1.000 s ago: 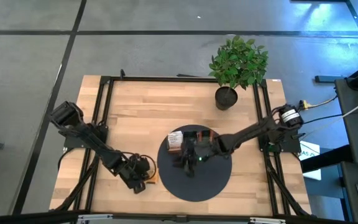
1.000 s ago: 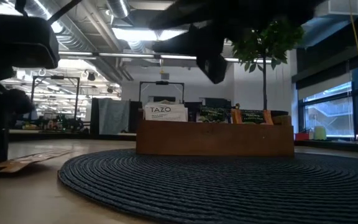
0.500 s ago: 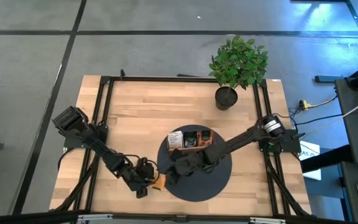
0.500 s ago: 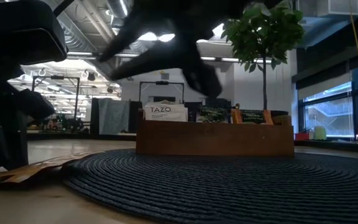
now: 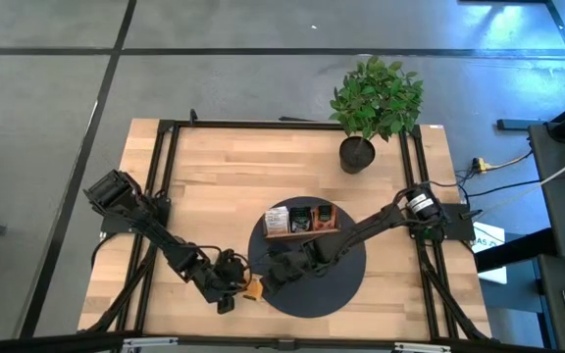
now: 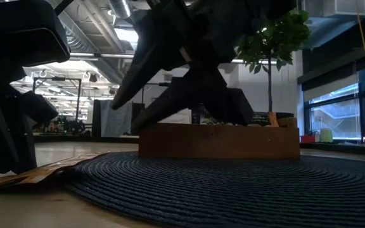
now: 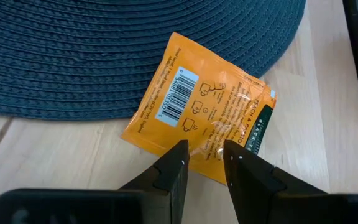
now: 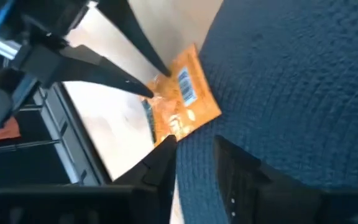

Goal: Pick & Place Tea
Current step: Put the orange tea bag into the right section of the wooden organizer

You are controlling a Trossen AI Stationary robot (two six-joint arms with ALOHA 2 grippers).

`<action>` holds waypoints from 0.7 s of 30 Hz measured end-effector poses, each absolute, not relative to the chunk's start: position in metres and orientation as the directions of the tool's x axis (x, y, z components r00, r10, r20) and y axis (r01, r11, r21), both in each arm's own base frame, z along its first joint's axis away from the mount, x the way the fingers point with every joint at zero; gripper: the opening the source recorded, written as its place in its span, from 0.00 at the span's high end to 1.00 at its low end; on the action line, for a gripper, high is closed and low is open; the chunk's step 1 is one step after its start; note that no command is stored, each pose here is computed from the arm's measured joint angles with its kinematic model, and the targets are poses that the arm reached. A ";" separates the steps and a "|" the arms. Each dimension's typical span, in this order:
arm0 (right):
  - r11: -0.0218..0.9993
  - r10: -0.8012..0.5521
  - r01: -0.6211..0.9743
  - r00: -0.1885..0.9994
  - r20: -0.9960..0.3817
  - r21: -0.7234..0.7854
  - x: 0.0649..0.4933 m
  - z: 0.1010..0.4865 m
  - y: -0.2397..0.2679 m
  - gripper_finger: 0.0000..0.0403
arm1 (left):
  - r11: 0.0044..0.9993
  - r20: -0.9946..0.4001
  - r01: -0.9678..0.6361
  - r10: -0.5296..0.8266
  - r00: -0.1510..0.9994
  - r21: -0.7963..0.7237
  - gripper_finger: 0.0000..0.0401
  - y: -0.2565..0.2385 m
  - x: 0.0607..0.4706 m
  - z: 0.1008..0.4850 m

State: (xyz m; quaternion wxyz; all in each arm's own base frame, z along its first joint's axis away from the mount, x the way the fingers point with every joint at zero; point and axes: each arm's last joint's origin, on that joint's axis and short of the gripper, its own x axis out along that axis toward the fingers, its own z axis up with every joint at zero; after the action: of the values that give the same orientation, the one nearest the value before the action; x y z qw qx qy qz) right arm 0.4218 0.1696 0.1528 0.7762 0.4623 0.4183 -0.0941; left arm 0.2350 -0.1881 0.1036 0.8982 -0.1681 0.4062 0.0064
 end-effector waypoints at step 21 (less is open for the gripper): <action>0.423 0.250 0.607 0.636 -0.730 0.673 0.427 0.135 0.172 0.51 | 0.924 -0.694 -0.214 -0.072 0.716 -0.317 0.75 -0.183 0.241 0.105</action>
State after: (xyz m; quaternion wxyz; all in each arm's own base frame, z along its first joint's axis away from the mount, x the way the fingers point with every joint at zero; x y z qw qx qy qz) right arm 0.4272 0.1722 0.1349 0.7376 0.5233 0.4091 -0.1209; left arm 0.2415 -0.1828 0.1050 0.9064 -0.1912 0.3746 0.0393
